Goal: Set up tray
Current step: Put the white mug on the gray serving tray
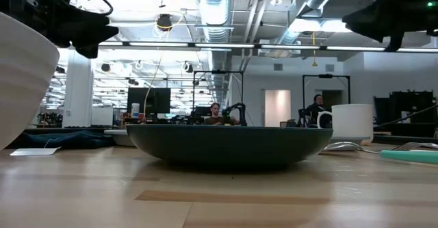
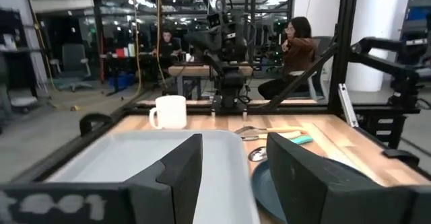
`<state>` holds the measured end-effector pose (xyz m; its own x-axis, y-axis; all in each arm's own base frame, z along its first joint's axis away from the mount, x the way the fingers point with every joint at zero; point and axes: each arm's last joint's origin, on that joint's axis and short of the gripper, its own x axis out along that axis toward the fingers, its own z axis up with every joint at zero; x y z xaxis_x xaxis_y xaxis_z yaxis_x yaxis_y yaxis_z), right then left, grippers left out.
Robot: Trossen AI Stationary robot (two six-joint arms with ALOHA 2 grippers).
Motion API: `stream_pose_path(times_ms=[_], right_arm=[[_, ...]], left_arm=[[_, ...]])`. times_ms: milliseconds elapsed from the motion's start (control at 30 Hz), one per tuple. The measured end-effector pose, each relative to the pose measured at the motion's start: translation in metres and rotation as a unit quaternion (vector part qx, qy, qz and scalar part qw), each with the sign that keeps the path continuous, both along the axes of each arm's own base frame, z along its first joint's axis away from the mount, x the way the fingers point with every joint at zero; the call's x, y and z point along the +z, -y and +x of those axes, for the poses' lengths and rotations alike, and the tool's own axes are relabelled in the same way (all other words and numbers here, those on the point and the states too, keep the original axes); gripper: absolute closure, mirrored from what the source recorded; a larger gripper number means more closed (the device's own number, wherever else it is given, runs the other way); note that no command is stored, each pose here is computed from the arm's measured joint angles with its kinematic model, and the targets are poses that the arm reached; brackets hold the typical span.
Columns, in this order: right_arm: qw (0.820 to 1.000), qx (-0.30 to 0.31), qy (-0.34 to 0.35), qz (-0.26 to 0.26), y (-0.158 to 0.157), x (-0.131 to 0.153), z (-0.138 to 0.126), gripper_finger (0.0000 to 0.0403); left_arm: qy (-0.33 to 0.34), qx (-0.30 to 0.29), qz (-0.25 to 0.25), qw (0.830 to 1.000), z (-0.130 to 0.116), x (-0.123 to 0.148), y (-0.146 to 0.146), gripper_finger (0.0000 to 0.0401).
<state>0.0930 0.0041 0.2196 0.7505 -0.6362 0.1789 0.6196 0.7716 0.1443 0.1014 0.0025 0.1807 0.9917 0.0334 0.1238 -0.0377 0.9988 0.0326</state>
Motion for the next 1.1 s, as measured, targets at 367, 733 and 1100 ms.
stream_pose_path(times_ms=[367, 733, 1100], right_arm=[[0.986, -0.054, -0.141, 0.068, 0.014, 0.043, -0.003, 0.029], [0.899, -0.089, -0.392, 0.173, 0.04, 0.06, 0.016, 0.029], [0.806, 0.043, -0.529, 0.261, 0.075, 0.044, 0.038, 0.029]], left_arm=[[0.014, -0.021, 0.026, 0.999, -0.005, 0.024, 0.002, 0.0246], [0.0, -0.028, -0.013, 1.0, -0.005, 0.023, 0.002, 0.0246], [-0.003, -0.032, -0.049, 0.998, -0.005, 0.022, 0.002, 0.0246]])
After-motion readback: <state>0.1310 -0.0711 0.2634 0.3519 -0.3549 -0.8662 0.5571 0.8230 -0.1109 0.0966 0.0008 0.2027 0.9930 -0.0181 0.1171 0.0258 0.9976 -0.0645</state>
